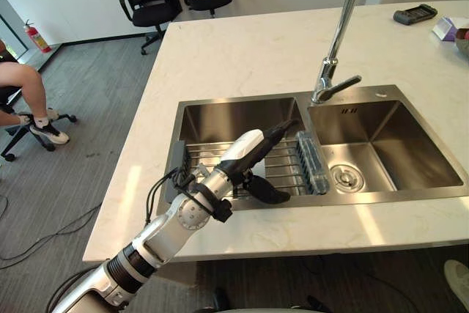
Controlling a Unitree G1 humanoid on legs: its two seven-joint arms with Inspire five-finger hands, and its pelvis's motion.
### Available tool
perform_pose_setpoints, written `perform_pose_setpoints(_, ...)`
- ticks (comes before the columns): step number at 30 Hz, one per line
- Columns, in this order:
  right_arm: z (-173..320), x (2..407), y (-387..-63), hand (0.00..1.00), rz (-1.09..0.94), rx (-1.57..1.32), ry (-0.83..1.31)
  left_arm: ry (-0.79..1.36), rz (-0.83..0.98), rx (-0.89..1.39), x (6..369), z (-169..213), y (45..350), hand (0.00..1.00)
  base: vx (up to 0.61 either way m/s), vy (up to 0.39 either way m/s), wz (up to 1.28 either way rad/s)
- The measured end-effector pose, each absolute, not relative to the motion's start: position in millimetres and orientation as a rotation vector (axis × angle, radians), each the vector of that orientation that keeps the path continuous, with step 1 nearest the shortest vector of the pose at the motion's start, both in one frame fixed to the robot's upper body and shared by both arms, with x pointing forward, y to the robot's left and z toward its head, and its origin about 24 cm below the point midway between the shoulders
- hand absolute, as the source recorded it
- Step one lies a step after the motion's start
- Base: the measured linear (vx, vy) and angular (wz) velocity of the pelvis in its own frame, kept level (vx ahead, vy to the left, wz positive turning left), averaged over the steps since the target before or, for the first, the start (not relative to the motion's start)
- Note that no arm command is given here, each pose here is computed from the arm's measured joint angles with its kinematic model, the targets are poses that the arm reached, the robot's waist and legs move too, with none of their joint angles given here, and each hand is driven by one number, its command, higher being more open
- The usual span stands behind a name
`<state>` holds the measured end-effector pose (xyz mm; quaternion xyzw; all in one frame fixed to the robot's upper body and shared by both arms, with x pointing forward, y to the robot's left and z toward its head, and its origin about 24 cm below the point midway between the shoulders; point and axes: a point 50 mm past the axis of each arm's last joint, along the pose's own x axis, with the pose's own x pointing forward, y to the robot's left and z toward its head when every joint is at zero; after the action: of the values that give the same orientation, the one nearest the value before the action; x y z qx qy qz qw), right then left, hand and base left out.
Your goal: Walk over to the sink, pick up the cup, carry it to the dishwasher, place the cup inside the dishwasher, then close the dishwasher door
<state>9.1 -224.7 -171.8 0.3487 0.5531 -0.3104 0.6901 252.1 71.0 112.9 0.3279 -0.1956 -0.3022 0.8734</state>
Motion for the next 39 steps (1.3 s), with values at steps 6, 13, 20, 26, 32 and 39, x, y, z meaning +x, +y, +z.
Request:
perform_pose_setpoints(6, -172.3, 10.0, -222.5, 1.0, -0.695, 0.771, 1.218, -0.409, -0.633, 0.69, 252.2, 112.9, 72.8, 1.0, 0.0, 0.0, 0.0)
perform_pose_setpoints(13, -172.5, 11.5, -221.5, 1.0, -0.689, 0.765, 1.213, -0.393, -0.575, 0.699, 259.5, 117.7, 86.9, 1.0, 0.01, 0.004, 0.02)
perform_pose_setpoints(20, -172.6, 12.8, -220.2, 1.0, -0.672, 0.751, 1.223, -0.164, -0.466, 0.801, 279.4, 87.4, 122.3, 1.0, 0.0, -0.006, 0.08)
perform_pose_setpoints(26, -172.8, 17.0, -216.5, 1.0, -0.645, 0.751, 1.227, -0.087, -0.455, 0.833, 281.8, 78.8, 143.0, 1.0, 0.01, -0.01, 0.06)
perform_pose_setpoints(32, -172.8, 15.5, -216.3, 1.0, -0.641, 0.748, 1.24, -0.058, -0.504, 0.869, 284.1, 80.6, 145.6, 1.0, 0.0, 0.0, 0.0)
perform_pose_setpoints(39, -172.6, 17.0, -216.5, 1.0, -0.636, 0.739, 1.244, -0.028, -0.574, 0.934, 295.3, 87.4, 151.6, 1.0, 0.0, -0.002, -0.01)
